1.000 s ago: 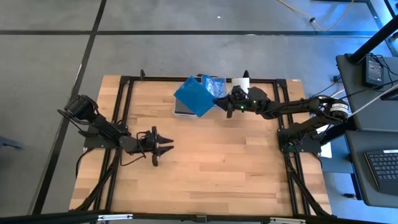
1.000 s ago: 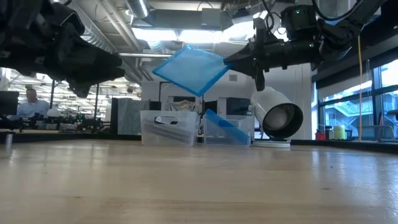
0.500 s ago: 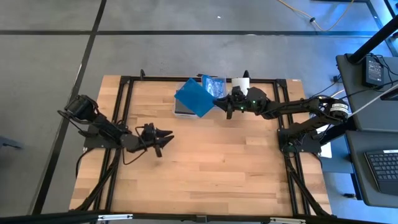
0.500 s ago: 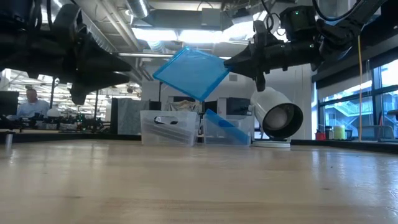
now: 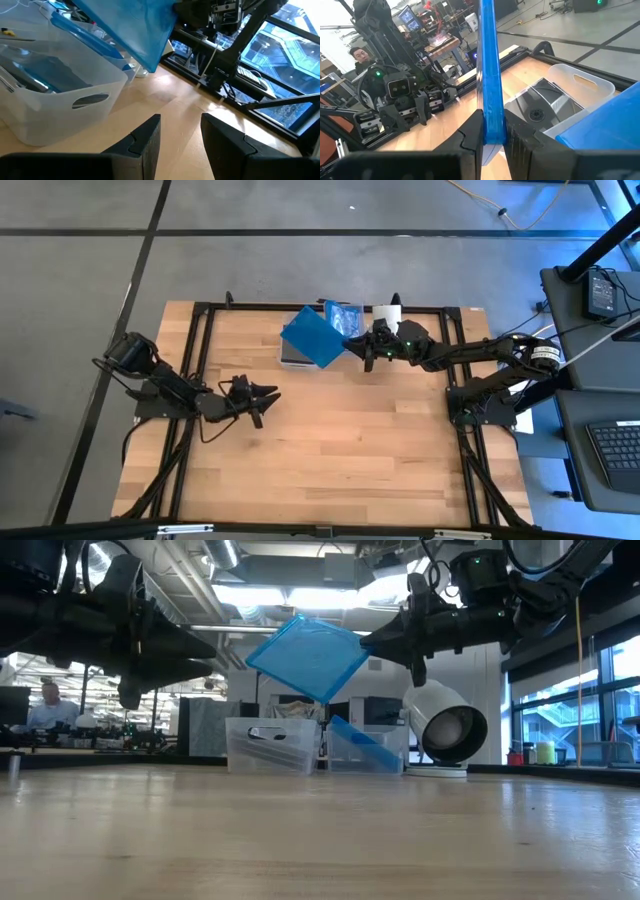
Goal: Pick & place jewel cases by type
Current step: Put the blue CD Case into the right transparent bin
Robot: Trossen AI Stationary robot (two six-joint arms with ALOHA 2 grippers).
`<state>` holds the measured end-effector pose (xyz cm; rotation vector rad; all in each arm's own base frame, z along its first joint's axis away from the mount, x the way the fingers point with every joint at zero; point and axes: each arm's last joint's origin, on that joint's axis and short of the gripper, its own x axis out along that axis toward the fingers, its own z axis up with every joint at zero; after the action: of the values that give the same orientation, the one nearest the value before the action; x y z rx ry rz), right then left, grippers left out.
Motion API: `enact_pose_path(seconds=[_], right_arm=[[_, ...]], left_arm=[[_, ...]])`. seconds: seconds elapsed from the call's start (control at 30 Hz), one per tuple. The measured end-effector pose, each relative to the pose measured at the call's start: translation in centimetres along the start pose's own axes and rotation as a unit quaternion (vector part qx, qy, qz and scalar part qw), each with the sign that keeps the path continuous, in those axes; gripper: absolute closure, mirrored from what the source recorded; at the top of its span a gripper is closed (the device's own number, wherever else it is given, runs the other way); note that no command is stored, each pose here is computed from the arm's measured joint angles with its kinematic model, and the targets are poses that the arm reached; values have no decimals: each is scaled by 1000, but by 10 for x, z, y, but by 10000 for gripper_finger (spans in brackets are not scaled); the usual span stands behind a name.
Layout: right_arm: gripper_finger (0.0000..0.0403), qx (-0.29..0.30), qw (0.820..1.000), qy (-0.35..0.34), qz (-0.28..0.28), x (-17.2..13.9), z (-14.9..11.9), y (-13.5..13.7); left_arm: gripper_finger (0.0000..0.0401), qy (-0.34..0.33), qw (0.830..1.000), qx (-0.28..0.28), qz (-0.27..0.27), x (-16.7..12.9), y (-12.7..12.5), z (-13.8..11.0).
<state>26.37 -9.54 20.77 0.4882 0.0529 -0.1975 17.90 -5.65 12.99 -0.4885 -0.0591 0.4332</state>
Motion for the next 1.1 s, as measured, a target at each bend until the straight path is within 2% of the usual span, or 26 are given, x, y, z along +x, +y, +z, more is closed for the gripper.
enact_pose_path(seconds=[0.2, 0.3, 0.43, 0.57, 0.7, 0.87, 1.1], right_arm=[[339, 0, 1000, 0, 0, 0, 0, 0], [339, 2, 1000, 1, 1, 0, 0, 0], [339, 2, 1000, 6, 12, 0, -1, 1], [339, -1, 1000, 9, 18, 1, -2, 5], [339, -13, 999, 16, 32, 1, -4, 9], [339, -4, 997, 35, 71, 1, -7, 14], [339, 4, 993, 51, 103, 1, -7, 16]], left_arm=[[264, -2, 1000, 1, 4, 0, 0, 0], [263, -11, 1000, -20, 18, 0, 1, 1], [242, -15, 999, -21, 20, 1, 2, 2], [199, -35, 998, -52, 17, 7, 1, 9], [165, -65, 990, -124, 15, 15, -1, 18], [155, -86, 979, -185, 10, 24, -1, 26], [155, -86, 979, -184, -16, 31, 3, 32]])
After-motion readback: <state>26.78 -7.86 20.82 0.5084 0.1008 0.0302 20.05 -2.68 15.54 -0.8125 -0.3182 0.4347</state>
